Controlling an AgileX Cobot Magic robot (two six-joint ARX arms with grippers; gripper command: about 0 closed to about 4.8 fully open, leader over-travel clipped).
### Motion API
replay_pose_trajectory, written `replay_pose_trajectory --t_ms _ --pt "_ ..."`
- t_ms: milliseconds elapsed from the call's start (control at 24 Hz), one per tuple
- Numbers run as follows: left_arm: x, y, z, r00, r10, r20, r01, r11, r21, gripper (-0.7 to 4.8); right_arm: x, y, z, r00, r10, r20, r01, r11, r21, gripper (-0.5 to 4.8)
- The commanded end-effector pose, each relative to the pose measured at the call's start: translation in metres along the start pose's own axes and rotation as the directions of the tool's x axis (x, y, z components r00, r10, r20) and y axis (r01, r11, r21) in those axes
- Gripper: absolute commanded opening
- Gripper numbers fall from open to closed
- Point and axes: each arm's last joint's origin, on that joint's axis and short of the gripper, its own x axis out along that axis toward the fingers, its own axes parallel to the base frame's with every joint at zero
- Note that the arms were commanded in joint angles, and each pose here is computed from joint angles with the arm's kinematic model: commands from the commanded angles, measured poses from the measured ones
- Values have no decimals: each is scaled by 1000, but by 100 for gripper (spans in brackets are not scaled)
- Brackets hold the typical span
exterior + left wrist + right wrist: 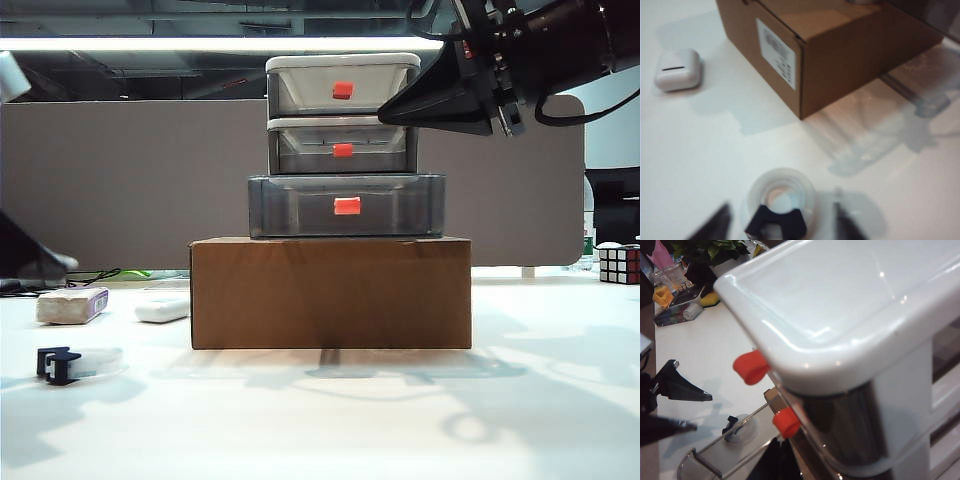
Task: Open the third layer of the drawer on the table, pick up the transparent tape on the table and put it in, and finally close the drawer.
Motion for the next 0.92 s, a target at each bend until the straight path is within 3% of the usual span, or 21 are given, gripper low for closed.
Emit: replay_pose_trajectory --t_ms 42,291,915 --pt "1 1 -7 996 74 41 -75 997 26 463 0 1 1 1000 5 -1 -5 1000 -6 -5" --pt "13 4 -20 996 76 -49 -77 997 -12 479 0 1 1 1000 25 -5 -25 1000 -4 -5" --pt "53 15 -43 995 6 -97 -9 1000 -28 479 0 2 0 999 37 -12 -37 999 -3 -5"
